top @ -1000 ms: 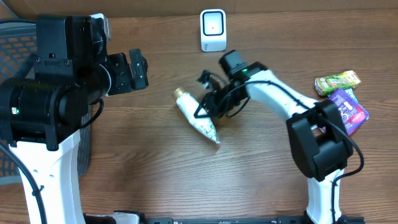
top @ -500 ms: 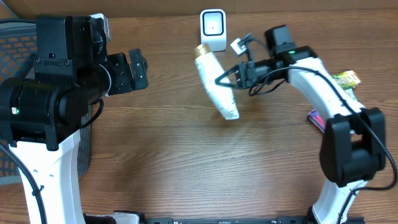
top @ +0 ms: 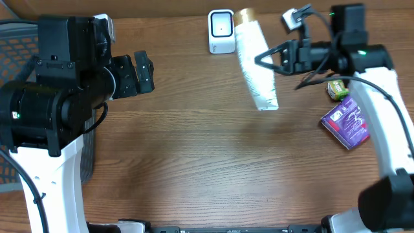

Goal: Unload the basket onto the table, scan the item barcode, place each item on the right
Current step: 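Hold the cream tube cap-first up against the white scanner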

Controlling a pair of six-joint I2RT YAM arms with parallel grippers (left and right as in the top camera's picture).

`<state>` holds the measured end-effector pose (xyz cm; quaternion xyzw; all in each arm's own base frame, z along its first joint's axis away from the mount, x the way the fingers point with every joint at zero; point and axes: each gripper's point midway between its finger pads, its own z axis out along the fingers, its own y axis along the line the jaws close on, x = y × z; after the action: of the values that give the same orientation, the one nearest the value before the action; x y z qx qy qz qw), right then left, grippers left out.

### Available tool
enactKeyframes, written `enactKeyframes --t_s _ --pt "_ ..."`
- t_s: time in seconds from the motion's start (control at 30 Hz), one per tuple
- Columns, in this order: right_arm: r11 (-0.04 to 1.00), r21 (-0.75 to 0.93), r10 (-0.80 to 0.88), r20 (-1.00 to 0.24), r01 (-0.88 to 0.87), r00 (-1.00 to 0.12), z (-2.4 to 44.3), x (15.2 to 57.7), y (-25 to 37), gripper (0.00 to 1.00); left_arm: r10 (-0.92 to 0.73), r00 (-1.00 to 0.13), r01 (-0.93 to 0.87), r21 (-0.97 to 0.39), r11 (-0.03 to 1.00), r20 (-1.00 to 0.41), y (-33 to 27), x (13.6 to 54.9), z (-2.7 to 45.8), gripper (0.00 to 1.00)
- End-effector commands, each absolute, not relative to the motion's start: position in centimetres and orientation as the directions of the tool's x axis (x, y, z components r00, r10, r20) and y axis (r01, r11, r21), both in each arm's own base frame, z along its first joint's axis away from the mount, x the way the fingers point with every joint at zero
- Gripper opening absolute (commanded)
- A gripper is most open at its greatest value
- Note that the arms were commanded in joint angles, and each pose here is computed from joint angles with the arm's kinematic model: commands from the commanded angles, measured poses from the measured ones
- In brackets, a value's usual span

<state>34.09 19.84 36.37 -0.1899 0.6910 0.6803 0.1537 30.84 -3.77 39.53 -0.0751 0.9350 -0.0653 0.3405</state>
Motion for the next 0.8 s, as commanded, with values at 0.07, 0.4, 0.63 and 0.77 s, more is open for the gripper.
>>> enactKeyframes --t_s 0.07,0.4,0.63,0.77 --pt "-0.048 0.860 -0.061 -0.510 -0.508 -0.858 41.8 31.2 19.1 0.03 -0.173 -0.755 -0.091 -0.160 0.983 -0.632 -3.6 31.1 39.6 0.99" --pt "0.199 0.804 0.051 -0.580 -0.561 -0.813 39.8 34.9 20.2 0.04 -0.173 -0.755 -0.092 -0.160 0.983 -0.632 -3.6 31.1 39.6 1.00" --pt "0.685 0.594 0.124 -0.666 -0.422 -0.736 33.7 39.9 21.9 0.03 -0.173 -0.755 -0.091 -0.160 0.983 -0.632 -3.6 31.1 39.6 0.99" --pt "0.779 0.478 0.081 -0.718 -0.406 -0.691 32.8 40.6 23.1 0.03 -0.173 -0.755 -0.091 -0.160 0.983 -0.632 -3.6 31.1 39.6 1.00"
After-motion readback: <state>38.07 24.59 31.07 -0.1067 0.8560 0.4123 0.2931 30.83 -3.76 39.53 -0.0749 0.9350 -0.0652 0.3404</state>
